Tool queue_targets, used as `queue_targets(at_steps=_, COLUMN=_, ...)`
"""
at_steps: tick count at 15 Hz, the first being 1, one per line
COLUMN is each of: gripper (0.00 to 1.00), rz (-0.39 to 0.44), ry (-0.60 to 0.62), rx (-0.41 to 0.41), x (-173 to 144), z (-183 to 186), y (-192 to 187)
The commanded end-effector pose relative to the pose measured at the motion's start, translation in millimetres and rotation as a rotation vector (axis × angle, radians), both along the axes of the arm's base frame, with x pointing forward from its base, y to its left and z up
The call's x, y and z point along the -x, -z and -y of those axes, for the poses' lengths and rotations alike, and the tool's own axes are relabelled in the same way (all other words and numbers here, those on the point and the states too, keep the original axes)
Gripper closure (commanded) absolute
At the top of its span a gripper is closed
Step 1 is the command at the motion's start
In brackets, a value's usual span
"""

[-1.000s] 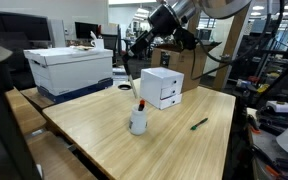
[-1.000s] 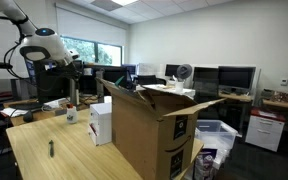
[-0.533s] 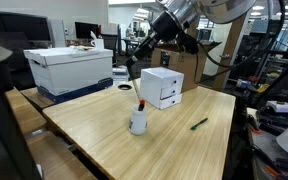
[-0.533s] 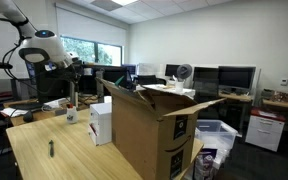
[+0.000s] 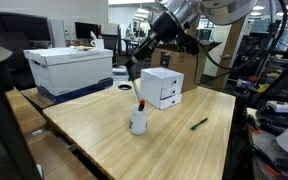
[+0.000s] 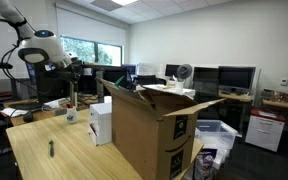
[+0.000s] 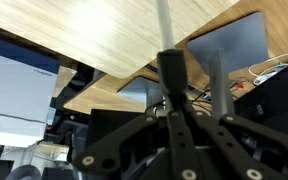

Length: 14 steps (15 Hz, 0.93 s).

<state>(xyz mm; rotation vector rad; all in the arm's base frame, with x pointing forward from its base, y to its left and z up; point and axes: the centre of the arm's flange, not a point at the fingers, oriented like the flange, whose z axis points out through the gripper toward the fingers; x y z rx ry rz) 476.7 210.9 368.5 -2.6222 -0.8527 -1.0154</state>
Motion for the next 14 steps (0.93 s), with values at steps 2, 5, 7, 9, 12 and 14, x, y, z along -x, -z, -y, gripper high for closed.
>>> queue_targets(at_steps=2, gripper=0.95, rz=0.005, ry=-0.003, rx=0.012, x=12, z=-8, y=-20)
queue_targets(at_steps=5, gripper=0.95, rz=0.009, ry=-0.012, rx=0.013, x=12, z=-11, y=-23)
queue_targets(at_steps=7, gripper=0.95, rz=0.011, ry=-0.019, rx=0.014, x=12, z=-15, y=-25)
queue_targets(at_steps=9, gripper=0.95, rz=0.010, ry=-0.021, rx=0.014, x=13, z=-18, y=-27)
queue_targets(at_steps=12, gripper=0.95, rz=0.005, ry=-0.027, rx=0.009, x=14, z=-22, y=-26)
queue_targets(at_steps=14, gripper=0.95, rz=0.002, ry=-0.029, rx=0.007, x=15, z=-25, y=-26)
